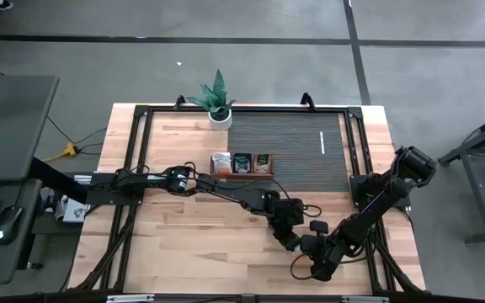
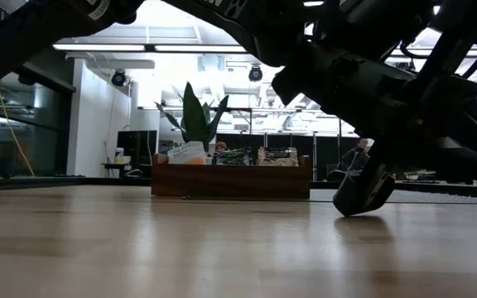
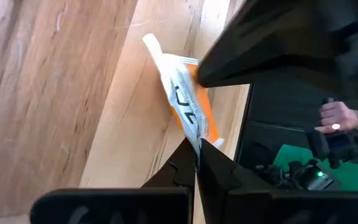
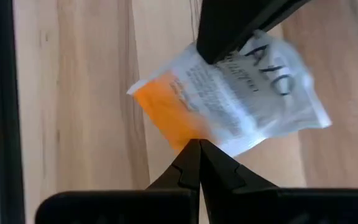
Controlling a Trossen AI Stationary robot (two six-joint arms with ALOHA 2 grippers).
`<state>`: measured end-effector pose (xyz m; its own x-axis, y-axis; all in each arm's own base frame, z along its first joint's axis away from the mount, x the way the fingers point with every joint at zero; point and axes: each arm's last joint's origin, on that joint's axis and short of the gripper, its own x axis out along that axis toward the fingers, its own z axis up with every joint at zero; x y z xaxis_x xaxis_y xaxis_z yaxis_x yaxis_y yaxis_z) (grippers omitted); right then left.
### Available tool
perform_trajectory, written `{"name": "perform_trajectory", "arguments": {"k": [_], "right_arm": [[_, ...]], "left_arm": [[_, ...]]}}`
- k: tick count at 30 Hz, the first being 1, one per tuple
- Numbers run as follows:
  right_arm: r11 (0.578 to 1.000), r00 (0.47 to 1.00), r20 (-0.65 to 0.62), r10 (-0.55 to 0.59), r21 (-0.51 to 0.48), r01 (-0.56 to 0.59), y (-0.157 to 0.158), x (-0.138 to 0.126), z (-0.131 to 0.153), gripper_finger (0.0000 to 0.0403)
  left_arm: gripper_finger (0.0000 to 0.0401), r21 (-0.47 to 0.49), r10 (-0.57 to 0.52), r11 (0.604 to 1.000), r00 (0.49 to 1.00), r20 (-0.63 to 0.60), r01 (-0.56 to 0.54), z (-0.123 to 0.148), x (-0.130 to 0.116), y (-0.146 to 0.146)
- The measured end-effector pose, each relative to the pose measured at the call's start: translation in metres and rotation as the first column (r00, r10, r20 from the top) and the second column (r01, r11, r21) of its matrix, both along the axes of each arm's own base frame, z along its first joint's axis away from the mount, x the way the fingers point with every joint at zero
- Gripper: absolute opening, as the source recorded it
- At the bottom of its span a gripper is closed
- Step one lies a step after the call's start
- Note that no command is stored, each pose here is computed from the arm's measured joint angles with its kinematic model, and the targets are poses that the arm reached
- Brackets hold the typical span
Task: Pick & Place Tea
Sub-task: Put the orange tea bag into the left section of the wooden organizer
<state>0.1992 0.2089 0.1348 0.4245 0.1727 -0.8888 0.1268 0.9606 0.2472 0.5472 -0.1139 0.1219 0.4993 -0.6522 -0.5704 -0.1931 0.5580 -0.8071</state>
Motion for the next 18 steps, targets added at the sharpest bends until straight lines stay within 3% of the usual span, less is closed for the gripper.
{"name": "perform_trajectory", "arguments": {"k": [6,11,18], "right_arm": [[0.997,0.996,0.028,-0.083,0.004,0.083,-0.014,-0.009,0.029,0.0],[0.966,0.966,0.007,-0.258,0.031,0.257,-0.033,-0.025,0.054,0.0],[0.919,0.921,0.026,-0.388,0.091,0.385,-0.049,-0.044,0.08,0.0]], "left_arm": [[0.0,0.005,-0.008,1.0,1.0,0.005,0.008,0.0,0.0,0.0],[0.0,0.029,-0.033,0.999,0.999,0.035,0.032,0.0,0.0,0.004],[0.0,0.14,-0.109,0.985,0.992,0.07,0.098,0.017,-0.006,0.025]]}}
